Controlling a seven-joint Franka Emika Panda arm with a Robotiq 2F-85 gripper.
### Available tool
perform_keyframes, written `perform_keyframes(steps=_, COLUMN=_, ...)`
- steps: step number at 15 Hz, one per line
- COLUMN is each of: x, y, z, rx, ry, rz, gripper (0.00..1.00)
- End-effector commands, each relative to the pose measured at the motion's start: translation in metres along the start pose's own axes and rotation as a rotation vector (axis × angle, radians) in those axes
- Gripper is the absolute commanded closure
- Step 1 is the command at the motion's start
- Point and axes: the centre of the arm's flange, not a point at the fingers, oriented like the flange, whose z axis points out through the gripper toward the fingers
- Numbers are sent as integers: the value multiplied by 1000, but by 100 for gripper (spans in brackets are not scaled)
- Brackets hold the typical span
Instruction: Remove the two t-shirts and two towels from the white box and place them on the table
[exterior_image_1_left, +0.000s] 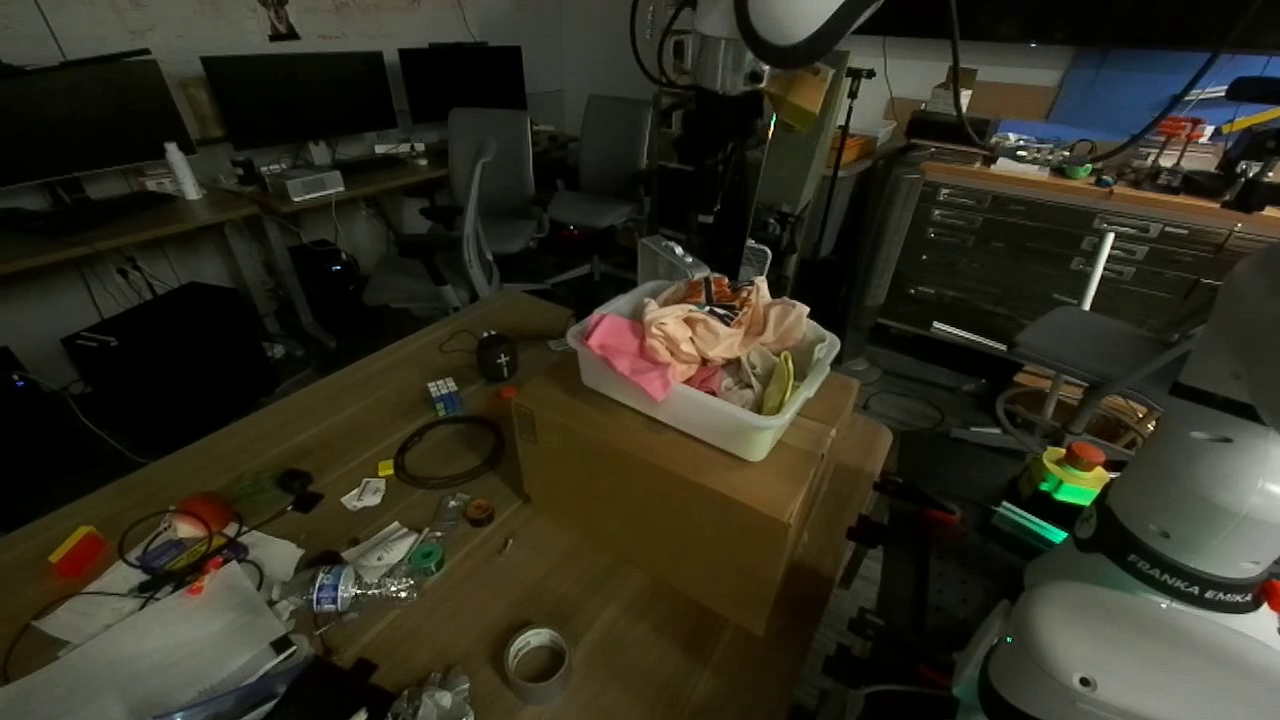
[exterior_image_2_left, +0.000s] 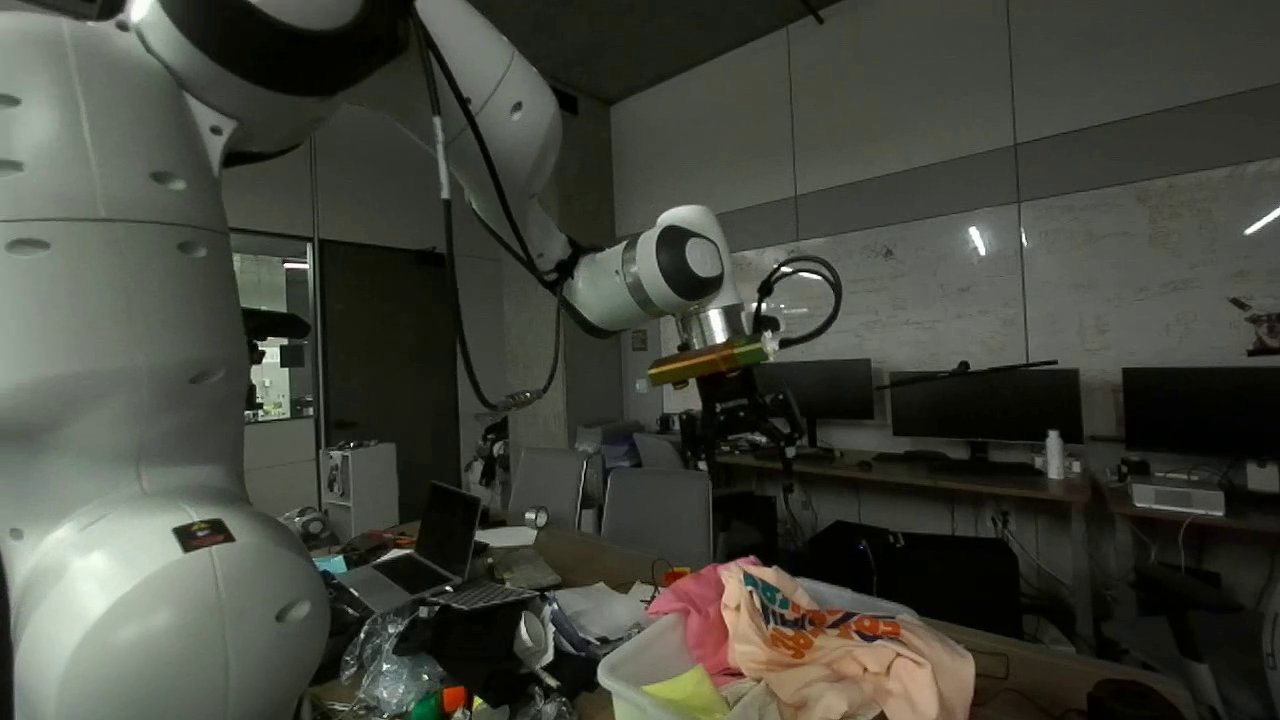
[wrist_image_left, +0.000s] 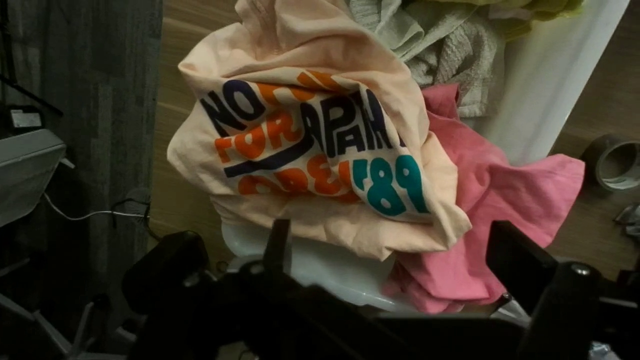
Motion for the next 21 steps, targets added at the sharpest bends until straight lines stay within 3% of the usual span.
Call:
perform_keyframes(steps=1, x=31, y=2, z=32, rx=30, ry=-29, rz=-17, gripper=0)
perform_keyframes(steps=6, x=48, y=-1, z=89, rx=74, ry=-138, rz=-38, gripper=0)
perform_keyframes(steps=13, x=61, y=-3, z=158, rx=215, ry=-234, rz=-45, gripper=0)
perform_keyframes(steps=21, x=53, y=15, z=222, rx=340, ry=-334, rz=19, gripper=0)
